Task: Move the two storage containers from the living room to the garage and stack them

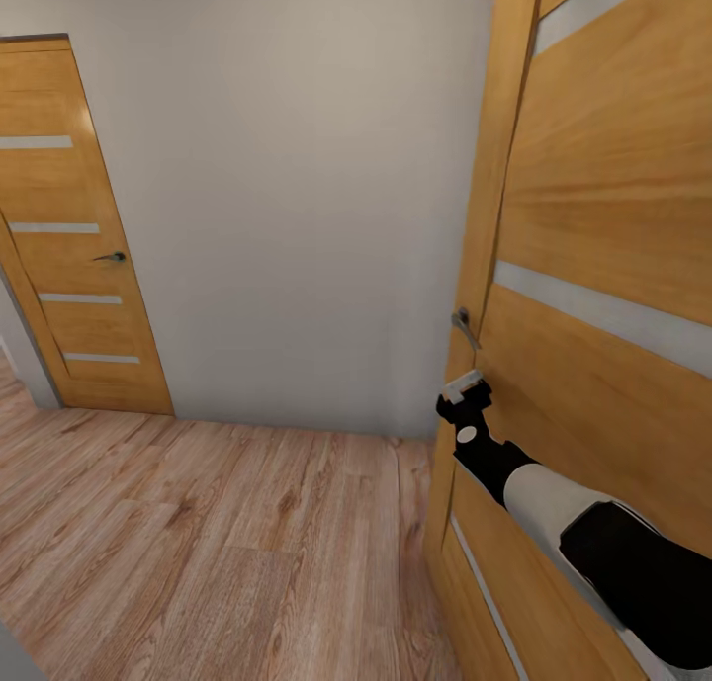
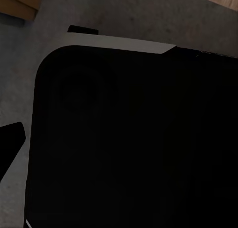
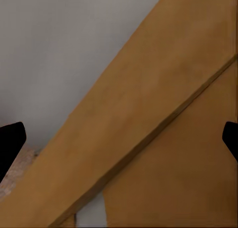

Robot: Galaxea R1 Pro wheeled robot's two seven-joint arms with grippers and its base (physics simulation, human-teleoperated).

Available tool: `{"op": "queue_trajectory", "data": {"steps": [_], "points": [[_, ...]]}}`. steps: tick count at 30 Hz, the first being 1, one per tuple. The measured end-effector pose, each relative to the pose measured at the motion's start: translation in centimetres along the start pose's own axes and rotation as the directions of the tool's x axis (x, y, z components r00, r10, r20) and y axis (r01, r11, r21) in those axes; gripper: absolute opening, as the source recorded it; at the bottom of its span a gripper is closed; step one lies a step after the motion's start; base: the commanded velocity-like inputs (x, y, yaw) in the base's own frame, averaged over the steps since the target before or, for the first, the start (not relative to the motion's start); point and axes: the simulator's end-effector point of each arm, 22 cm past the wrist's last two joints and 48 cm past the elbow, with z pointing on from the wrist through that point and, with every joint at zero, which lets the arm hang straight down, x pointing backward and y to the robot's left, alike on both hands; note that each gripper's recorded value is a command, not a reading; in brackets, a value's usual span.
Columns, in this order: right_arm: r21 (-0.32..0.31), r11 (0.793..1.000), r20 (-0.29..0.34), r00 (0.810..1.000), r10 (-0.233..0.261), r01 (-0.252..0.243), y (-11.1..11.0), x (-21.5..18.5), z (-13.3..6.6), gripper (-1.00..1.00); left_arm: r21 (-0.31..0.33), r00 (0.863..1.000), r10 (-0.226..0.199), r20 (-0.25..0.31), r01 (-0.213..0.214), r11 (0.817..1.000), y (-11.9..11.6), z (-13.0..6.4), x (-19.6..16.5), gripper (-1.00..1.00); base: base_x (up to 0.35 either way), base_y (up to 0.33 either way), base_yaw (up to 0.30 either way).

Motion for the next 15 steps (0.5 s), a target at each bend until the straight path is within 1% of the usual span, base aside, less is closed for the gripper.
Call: {"op": "queue_trajectory", "data": {"steps": [5, 7, 8, 15], "points": [[0.012, 1.000, -0.002, 1.000, -0.019, 0.019, -1.1, 0.7, 0.3, 1.00, 0.000, 1.000, 0.000, 0.000, 0.000, 1.000, 0.0, 0.0, 0.0, 1.00, 0.000, 0.000, 0.000], [0.021, 1.000, -0.009, 1.000, -0.012, 0.012, -1.7, 1.1, 0.3, 1.00, 0.000, 1.000, 0.000, 0.000, 0.000, 1.000, 0.0, 0.0, 0.0, 1.00, 0.000, 0.000, 0.000], [0.022, 1.000, -0.010, 1.000, -0.017, 0.017, -1.9, 1.2, 0.4, 1.00, 0.000, 1.000, 0.000, 0.000, 0.000, 1.000, 0.0, 0.0, 0.0, 1.00, 0.000, 0.000, 0.000], [0.031, 0.999, -0.008, 1.000, -0.017, 0.018, -2.6, 1.5, 0.5, 1.00, 0.000, 1.000, 0.000, 0.000, 0.000, 1.000, 0.0, 0.0, 0.0, 1.00, 0.000, 0.000, 0.000]]}}
